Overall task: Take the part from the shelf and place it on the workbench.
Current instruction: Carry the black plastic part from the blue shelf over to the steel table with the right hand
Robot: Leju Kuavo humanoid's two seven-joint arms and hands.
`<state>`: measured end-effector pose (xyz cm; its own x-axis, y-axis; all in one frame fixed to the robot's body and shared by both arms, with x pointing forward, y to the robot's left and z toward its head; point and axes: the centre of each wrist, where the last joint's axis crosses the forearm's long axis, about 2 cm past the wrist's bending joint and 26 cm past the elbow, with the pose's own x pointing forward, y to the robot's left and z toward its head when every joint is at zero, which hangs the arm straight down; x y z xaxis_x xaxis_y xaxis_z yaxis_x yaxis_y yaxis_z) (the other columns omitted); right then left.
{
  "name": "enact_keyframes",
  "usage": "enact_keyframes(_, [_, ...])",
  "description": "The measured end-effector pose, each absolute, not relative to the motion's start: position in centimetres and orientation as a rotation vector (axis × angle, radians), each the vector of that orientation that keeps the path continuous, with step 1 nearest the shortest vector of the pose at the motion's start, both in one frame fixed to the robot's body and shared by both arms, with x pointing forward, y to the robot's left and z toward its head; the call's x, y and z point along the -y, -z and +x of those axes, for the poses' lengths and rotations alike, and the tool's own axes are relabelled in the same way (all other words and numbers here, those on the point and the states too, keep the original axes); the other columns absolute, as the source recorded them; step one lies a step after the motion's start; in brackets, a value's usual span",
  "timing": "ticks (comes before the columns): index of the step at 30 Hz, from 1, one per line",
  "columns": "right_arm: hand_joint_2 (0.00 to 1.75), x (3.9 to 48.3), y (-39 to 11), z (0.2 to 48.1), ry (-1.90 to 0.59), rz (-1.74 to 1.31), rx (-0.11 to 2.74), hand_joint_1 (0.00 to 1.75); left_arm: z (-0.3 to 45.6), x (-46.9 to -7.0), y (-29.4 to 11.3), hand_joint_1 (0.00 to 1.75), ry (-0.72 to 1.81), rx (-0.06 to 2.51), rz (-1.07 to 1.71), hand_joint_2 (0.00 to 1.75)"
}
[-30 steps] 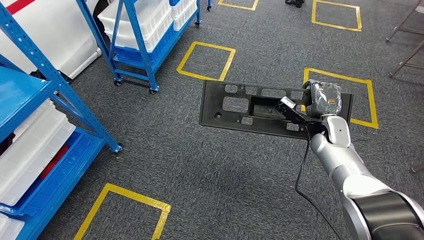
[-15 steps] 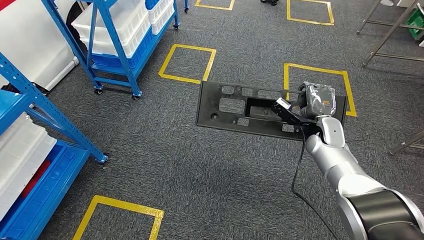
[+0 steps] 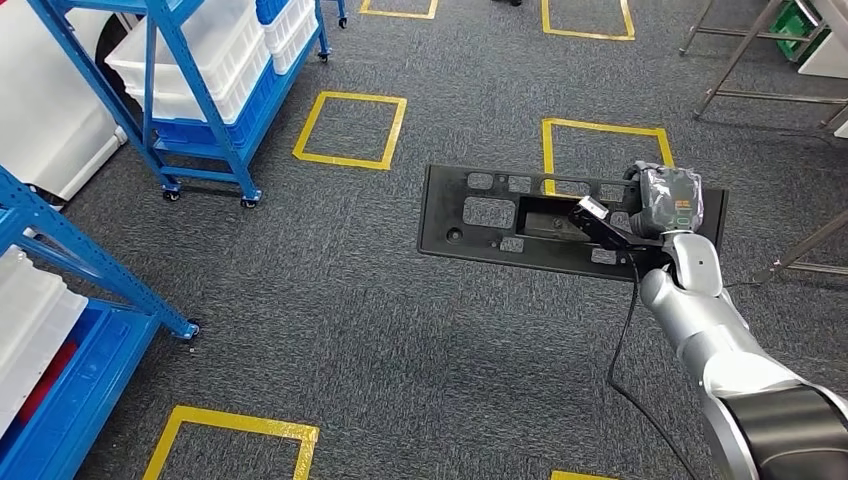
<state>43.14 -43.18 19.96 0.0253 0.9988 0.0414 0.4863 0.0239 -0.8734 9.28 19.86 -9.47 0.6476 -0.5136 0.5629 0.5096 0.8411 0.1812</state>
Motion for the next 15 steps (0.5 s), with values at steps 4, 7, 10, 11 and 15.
enact_keyframes(4, [1.75, 43.1, -20.0, 42.7, -0.925, -1.605, 1.569, 1.75, 9.3, -19.8, 9.5, 0.00, 0.583, 0.642, 0.005, 1.75])
enact_keyframes(7, [1.75, 42.7, -18.8, 41.8, -0.993, -1.621, 1.570, 1.75, 9.2, -19.9, 9.5, 0.00, 0.584, 0.640, 0.002, 1.75])
enact_keyframes(10, [1.75, 42.3, -17.6, 40.6, -1.059, -1.631, 1.578, 1.75, 9.2, -19.9, 9.5, 0.00, 0.580, 0.640, 0.002, 1.75])
enact_keyframes(11, [1.75, 42.2, -17.3, 40.3, -1.076, -1.634, 1.583, 1.75, 9.2, -19.9, 9.5, 0.00, 0.578, 0.640, 0.002, 1.75])
enact_keyframes(15, [1.75, 41.9, -15.8, 38.7, -1.117, -1.626, 1.583, 1.75, 9.2, -19.9, 9.5, 0.00, 0.575, 0.643, 0.001, 1.75])
